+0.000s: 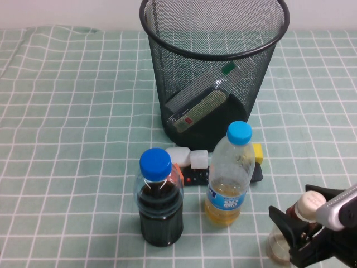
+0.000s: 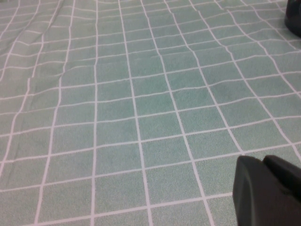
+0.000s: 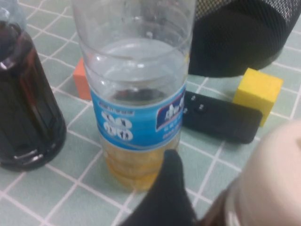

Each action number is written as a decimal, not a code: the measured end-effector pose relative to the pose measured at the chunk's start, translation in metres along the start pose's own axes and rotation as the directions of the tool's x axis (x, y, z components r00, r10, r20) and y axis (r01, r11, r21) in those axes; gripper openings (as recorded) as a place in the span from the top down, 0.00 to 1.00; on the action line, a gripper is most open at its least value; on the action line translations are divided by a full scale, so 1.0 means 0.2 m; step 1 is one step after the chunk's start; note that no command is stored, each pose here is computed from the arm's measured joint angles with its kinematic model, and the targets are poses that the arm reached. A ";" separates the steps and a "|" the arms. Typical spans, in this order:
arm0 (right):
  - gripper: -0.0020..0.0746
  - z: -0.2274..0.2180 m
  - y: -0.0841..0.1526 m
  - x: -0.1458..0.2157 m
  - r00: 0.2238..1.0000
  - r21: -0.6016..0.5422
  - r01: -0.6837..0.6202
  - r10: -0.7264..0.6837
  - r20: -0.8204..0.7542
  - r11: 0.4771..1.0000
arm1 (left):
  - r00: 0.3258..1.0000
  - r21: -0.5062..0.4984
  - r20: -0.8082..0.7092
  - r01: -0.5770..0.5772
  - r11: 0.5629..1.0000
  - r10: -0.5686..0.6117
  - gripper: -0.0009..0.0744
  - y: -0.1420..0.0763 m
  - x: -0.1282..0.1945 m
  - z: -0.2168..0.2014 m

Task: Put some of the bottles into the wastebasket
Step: Pick up a bottle from the table with right arm

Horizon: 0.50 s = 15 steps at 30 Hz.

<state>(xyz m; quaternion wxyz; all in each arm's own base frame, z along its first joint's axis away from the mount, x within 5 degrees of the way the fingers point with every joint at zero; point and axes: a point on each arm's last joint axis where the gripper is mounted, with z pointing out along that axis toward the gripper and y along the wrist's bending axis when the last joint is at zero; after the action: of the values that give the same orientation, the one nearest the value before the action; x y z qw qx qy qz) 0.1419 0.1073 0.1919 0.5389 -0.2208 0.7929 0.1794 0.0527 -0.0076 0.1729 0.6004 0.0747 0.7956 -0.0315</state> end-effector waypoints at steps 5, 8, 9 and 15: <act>0.41 0.01 0.01 -0.06 0.999 0.003 -0.022 0.022 0.037 1.000 | 1.000 0.000 0.000 0.000 1.000 0.000 0.99 0.00 0.00 0.00; 0.61 0.03 0.01 -0.11 0.998 0.001 -0.058 0.058 0.026 0.998 | 1.000 0.000 0.000 0.000 1.000 0.000 0.99 0.00 0.00 0.00; 0.61 0.04 0.02 -0.13 0.998 -0.003 -0.056 0.056 0.004 0.998 | 1.000 0.000 0.000 0.000 1.000 0.000 0.99 0.00 0.00 0.00; 0.61 0.06 0.03 -0.23 0.975 -0.048 -0.002 -0.009 -0.221 0.999 | 1.000 0.000 0.000 0.000 1.000 0.000 0.99 0.00 0.00 0.00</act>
<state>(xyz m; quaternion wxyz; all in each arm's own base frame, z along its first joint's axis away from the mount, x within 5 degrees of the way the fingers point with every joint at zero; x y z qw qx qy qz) 0.1622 0.1246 0.2308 0.4424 -0.2538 0.8428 0.1718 0.0527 -0.0076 0.1729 0.6004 0.0747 0.7956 -0.0315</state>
